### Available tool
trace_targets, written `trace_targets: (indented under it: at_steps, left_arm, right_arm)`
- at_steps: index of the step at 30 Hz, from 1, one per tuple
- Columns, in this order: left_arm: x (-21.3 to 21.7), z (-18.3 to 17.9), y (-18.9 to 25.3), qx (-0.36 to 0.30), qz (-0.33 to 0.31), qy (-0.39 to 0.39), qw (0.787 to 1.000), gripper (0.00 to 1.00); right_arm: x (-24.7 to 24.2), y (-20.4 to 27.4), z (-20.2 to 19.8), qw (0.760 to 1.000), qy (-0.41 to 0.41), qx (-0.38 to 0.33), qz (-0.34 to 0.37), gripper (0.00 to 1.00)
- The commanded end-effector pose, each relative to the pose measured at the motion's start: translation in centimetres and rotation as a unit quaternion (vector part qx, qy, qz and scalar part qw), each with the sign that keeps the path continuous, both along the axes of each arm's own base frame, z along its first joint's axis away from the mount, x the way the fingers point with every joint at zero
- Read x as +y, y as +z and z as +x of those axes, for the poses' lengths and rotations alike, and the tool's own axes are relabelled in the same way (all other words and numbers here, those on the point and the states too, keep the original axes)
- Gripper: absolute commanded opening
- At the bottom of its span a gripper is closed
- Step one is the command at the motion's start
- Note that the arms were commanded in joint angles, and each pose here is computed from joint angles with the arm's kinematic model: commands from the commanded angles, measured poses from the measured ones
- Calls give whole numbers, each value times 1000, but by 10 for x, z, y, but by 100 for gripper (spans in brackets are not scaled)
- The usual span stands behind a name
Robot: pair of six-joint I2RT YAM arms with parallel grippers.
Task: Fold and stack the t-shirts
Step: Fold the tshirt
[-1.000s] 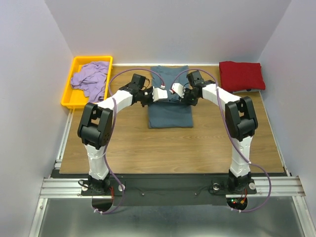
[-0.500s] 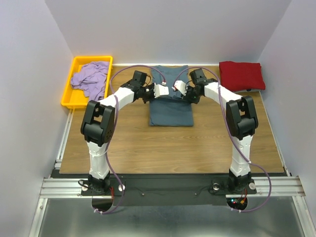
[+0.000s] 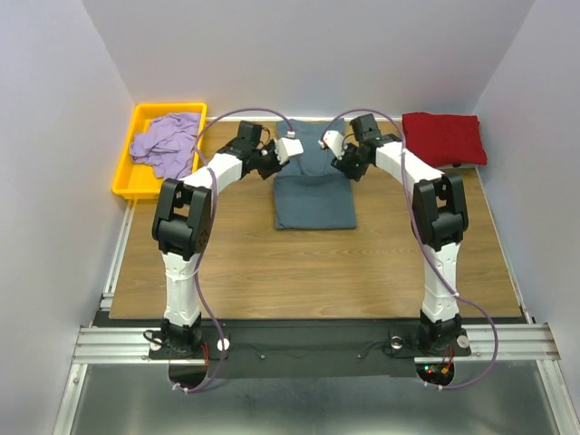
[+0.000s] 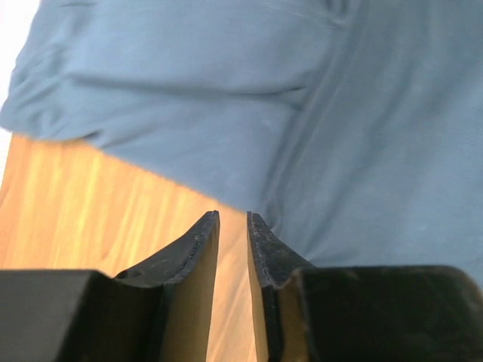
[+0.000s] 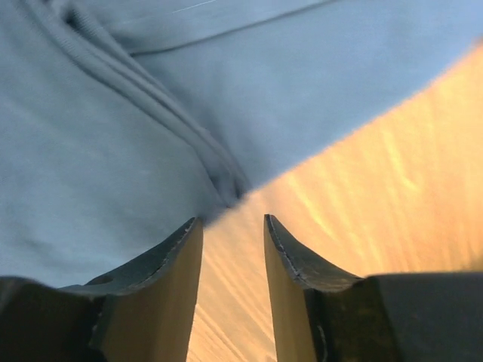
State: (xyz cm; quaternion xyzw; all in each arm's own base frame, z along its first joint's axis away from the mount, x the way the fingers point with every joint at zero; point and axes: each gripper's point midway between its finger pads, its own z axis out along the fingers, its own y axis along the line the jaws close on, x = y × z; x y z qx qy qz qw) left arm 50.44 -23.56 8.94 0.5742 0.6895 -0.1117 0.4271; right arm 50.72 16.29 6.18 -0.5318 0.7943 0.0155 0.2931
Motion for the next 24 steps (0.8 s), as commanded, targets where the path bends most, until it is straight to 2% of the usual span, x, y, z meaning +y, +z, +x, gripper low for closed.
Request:
trace_targets:
  at_steps: [1,5,7,11,12,15,18,24]
  left_arm:
    - [5,19,94,-56,-93,54,993,34]
    - [11,5,113,-18,-144,85,986,34]
    - [5,-14,110,29,-172,85,981,33]
    - [-9,-42,88,133,-218,85,963,25]
    - [-15,-48,78,174,-233,89,953,22]
    - [-22,-49,58,223,-249,97,938,20]
    - [-28,-42,50,244,-268,109,926,19]
    - [-31,-15,3,297,-279,143,902,19]
  right_arm:
    - [-18,75,29,993,-81,-64,65,45]
    - [-22,91,24,984,-118,-49,120,45]
    - [-13,92,15,979,-126,-22,160,42]
    - [15,82,-15,962,-116,60,240,31]
    - [26,78,-21,955,-105,87,263,26]
    - [42,62,-30,938,-102,145,299,22]
    - [49,50,-31,926,-107,177,315,21]
    - [48,12,-4,911,-143,209,326,20]
